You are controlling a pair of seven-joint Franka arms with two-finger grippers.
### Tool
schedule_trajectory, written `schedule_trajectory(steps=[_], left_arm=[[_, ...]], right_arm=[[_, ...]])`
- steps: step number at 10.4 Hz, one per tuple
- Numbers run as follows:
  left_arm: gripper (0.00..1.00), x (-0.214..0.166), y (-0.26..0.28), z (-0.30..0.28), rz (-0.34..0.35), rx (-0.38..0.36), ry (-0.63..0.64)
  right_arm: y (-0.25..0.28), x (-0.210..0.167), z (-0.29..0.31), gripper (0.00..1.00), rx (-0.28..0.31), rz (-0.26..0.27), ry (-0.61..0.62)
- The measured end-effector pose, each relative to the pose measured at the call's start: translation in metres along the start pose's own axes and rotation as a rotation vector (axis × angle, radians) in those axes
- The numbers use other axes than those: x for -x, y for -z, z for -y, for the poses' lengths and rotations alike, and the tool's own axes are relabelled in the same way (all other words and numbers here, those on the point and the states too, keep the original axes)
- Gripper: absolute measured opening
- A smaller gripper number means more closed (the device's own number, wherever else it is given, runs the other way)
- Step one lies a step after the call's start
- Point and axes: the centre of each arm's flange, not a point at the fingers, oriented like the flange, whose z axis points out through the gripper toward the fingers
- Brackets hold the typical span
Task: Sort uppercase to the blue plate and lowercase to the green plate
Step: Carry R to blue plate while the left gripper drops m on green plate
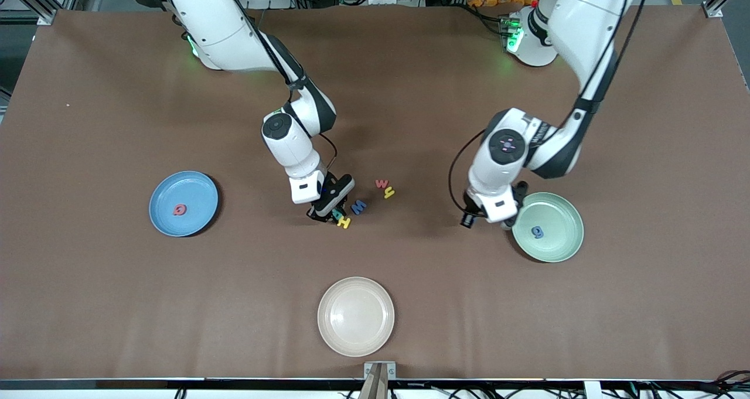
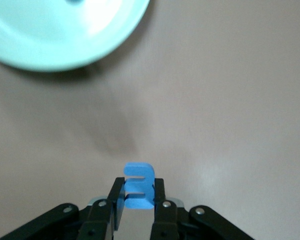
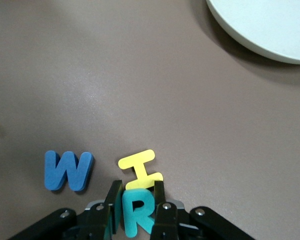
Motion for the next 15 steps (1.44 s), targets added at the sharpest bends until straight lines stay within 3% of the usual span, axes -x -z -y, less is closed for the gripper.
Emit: schedule_trajectory(steps=[5, 11, 13, 15], left_arm=[[0.28, -0.099, 0.007, 0.014, -0.019, -0.027, -0.107], [0.28, -0.158, 0.002, 0.037, -0.007, -0.1, -0.194], [0.28, -0.165, -0.001, 0.042, -0.001, -0.118, -0.211], [0.28, -0.168, -0.004, 0.049, 0.015, -0.161, -0.239]], right_arm=[[0.001, -0.004, -0.001, 0.3, -0.002, 0.002, 0.0], [0.017, -0.021, -0.014, 0.3, -0.063, 0.128, -0.011], [0.03, -0.024, -0.025, 0.3, -0.069, 0.15, -0.017], [0.04, -0.017, -0.048, 0.3, -0.087, 0.21, -0.024]])
